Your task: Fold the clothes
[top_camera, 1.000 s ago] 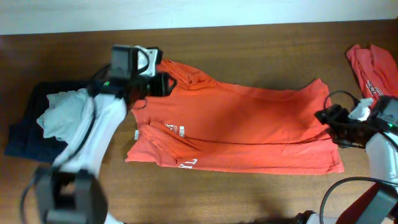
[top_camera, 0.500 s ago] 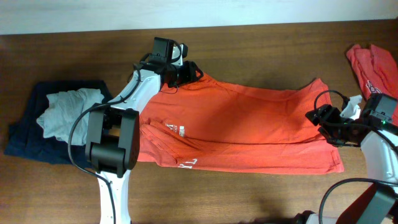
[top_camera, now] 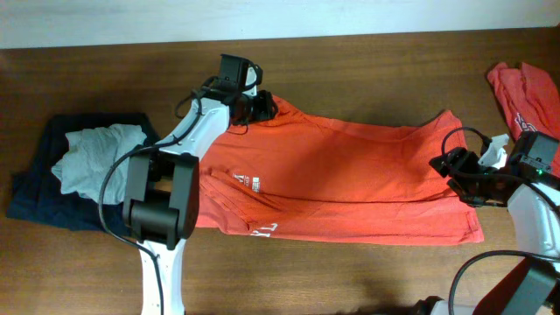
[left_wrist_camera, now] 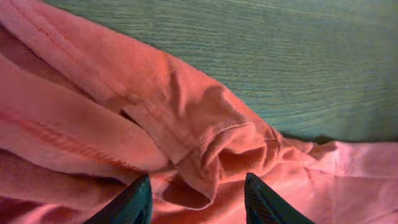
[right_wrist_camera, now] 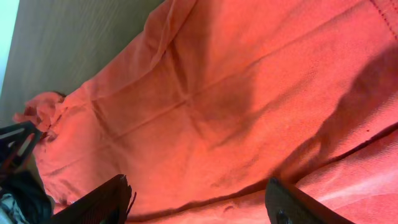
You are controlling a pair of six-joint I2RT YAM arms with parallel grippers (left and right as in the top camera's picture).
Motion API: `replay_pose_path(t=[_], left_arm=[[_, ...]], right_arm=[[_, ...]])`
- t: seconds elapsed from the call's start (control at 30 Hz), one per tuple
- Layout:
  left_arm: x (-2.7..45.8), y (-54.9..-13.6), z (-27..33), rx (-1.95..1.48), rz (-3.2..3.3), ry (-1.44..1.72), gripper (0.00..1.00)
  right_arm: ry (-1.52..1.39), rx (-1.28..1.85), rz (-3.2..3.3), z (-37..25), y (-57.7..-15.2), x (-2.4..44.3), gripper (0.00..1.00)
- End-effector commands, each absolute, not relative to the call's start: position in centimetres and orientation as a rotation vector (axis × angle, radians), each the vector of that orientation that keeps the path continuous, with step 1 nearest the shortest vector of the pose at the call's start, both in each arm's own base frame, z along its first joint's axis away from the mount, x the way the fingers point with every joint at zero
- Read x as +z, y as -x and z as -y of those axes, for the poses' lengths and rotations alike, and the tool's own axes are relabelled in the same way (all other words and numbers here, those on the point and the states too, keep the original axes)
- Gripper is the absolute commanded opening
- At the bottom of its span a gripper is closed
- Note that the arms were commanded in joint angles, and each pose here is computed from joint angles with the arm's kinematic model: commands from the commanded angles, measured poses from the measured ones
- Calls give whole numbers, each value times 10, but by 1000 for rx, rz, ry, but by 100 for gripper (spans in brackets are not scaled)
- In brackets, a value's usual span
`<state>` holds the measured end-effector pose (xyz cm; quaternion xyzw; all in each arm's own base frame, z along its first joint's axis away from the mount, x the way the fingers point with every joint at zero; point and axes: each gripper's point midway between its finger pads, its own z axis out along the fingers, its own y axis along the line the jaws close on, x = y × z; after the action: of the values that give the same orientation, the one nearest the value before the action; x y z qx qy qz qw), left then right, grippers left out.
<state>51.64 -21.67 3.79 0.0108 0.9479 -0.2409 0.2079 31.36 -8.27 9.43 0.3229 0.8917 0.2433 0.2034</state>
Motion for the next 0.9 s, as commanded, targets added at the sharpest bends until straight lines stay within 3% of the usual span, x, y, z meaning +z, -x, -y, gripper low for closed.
replay_pose_path(t=[0.0, 0.1, 0.27, 0.43, 0.53, 0.67, 0.87], left_arm=[[37, -520, 231, -626, -2601, -159, 47], [37, -521, 239, -578, -2579, -213, 39], [35, -519, 242, -516, -2567, -301, 1], [64, -527, 220, -455, -2578, -294, 1], [138, -533, 205, -416, -2509, -371, 0], [183, -512, 203, -401, -2502, -440, 0], [172, -447, 206, -415, -2733, -478, 0]], right_arm=[[-856, 670, -2473, 82, -318, 105, 74], [-859, 673, -2477, 82, -317, 104, 74], [-878, 655, -2493, 83, -313, 101, 74], [-879, 656, -2495, 83, -312, 101, 74], [-879, 655, -2494, 83, -313, 101, 74], [-879, 655, -2494, 83, -313, 101, 74], [-878, 655, -2494, 83, -313, 101, 74]])
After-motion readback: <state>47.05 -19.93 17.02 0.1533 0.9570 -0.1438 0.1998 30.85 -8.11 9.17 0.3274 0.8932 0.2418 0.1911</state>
